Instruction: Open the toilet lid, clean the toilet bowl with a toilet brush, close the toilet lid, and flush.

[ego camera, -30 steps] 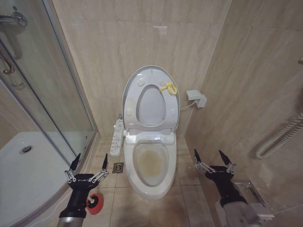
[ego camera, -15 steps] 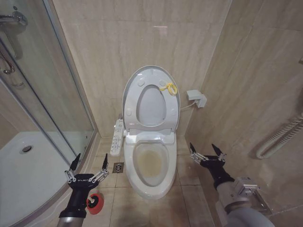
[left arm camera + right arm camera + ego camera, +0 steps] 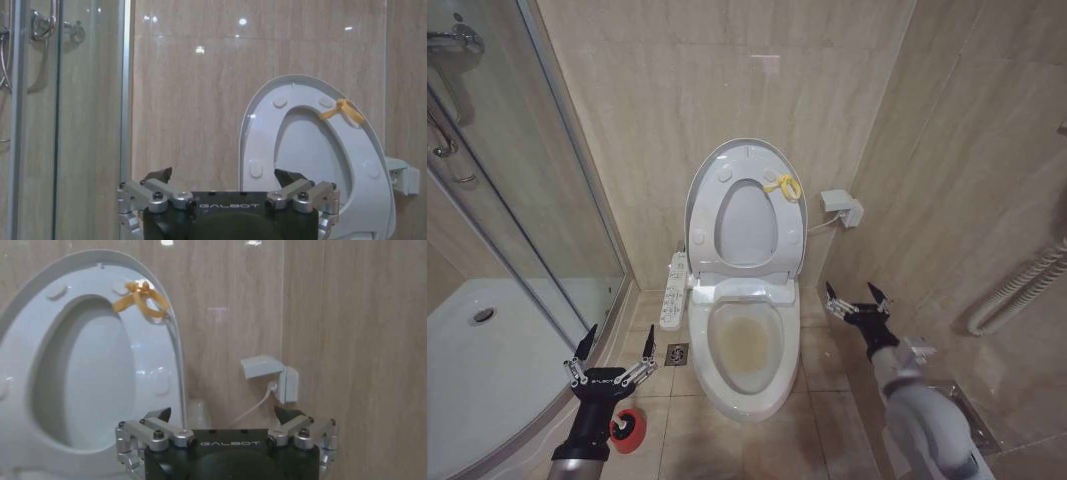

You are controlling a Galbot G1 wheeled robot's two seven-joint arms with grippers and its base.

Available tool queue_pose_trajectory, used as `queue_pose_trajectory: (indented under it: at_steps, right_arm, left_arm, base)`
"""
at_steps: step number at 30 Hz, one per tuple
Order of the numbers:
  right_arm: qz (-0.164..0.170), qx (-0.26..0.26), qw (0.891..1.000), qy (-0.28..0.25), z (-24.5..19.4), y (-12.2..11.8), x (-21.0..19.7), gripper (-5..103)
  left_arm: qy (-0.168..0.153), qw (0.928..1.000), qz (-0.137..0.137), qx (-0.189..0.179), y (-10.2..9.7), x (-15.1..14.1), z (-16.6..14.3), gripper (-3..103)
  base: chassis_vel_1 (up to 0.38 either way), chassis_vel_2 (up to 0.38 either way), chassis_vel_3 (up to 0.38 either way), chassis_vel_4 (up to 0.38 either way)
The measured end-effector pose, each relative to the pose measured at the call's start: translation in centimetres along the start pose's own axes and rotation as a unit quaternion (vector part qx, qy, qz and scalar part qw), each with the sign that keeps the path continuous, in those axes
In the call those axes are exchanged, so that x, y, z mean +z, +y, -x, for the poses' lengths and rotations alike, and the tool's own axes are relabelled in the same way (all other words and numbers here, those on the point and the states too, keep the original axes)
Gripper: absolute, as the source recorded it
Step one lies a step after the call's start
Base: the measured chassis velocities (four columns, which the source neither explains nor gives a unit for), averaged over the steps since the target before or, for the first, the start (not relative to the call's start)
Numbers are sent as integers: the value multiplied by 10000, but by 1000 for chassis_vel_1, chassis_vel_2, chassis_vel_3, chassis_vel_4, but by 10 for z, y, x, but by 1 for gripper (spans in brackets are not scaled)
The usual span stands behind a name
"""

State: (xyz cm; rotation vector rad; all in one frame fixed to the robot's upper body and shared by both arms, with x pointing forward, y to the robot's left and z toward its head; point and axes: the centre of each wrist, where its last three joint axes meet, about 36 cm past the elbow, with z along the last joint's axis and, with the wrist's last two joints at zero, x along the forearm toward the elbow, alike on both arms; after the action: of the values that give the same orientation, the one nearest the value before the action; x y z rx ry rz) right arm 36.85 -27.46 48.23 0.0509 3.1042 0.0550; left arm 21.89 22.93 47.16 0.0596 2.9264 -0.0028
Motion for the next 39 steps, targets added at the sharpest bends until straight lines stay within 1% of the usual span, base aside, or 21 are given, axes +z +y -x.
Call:
queue_pose_trajectory:
  at_steps: [1, 3, 4, 7, 8, 10, 15, 16, 19, 24, 30, 38, 39]
  right_arm:
    - [0, 0, 10000, 0, 0, 0, 0, 100]
    - [12, 44, 9998, -212, 34, -6, -3, 100]
    - [12, 44, 9998, -212, 34, -6, -3, 100]
    - [64, 167, 9987, -479, 66, -10, -10, 100]
    - [64, 167, 9987, -479, 66, -10, -10, 100]
    - [21, 214, 9977, -644, 92, -17, -12, 100]
    - [-29, 163, 9977, -650, 123, -24, -21, 100]
    - [-29, 163, 9977, -650, 123, -24, -21, 100]
    - [-72, 180, 9968, -771, 142, -24, -22, 100]
    - [-54, 174, 9960, -878, 158, -20, -26, 100]
    - [-69, 206, 9949, -987, 169, -21, -33, 100]
    - [-167, 246, 9929, -1156, 182, -26, -47, 100]
    - [-221, 270, 9921, -1208, 185, -28, -49, 100]
  left_arm:
    - [0, 10000, 0, 0, 0, 0, 0, 100]
    - [0, 10000, 0, 0, 0, 0, 0, 100]
    - [0, 10000, 0, 0, 0, 0, 0, 100]
    - [1, 10000, 0, 1, 0, 0, 0, 100]
    - [1, 10000, 0, 1, 0, 0, 0, 100]
    - [0, 10000, 0, 0, 0, 0, 0, 100]
    - [0, 10000, 0, 1, 0, 0, 0, 100]
    - [0, 10000, 0, 1, 0, 0, 0, 100]
    - [0, 10000, 1, 0, 0, 0, 0, 100]
    - [1, 10000, 0, 1, 0, 0, 0, 100]
    - [1, 10000, 0, 0, 0, 0, 0, 100]
    - [0, 10000, 0, 1, 0, 0, 0, 100]
    - [1, 10000, 0, 1, 0, 0, 0, 100]
  base:
    - [0, 0, 0, 0]
    - [0, 0, 0, 0]
    - [0, 0, 0, 0]
    - [0, 0, 0, 0]
    - [0, 0, 0, 0]
    - [0, 0, 0, 0]
    - [0, 0, 0, 0]
    - [0, 0, 0, 0]
    - [0, 0, 0, 0]
    - [0, 0, 0, 0]
    - [-73, 72, 57, -75]
    - [-204, 190, 205, -196]
    - [-247, 230, 237, -225]
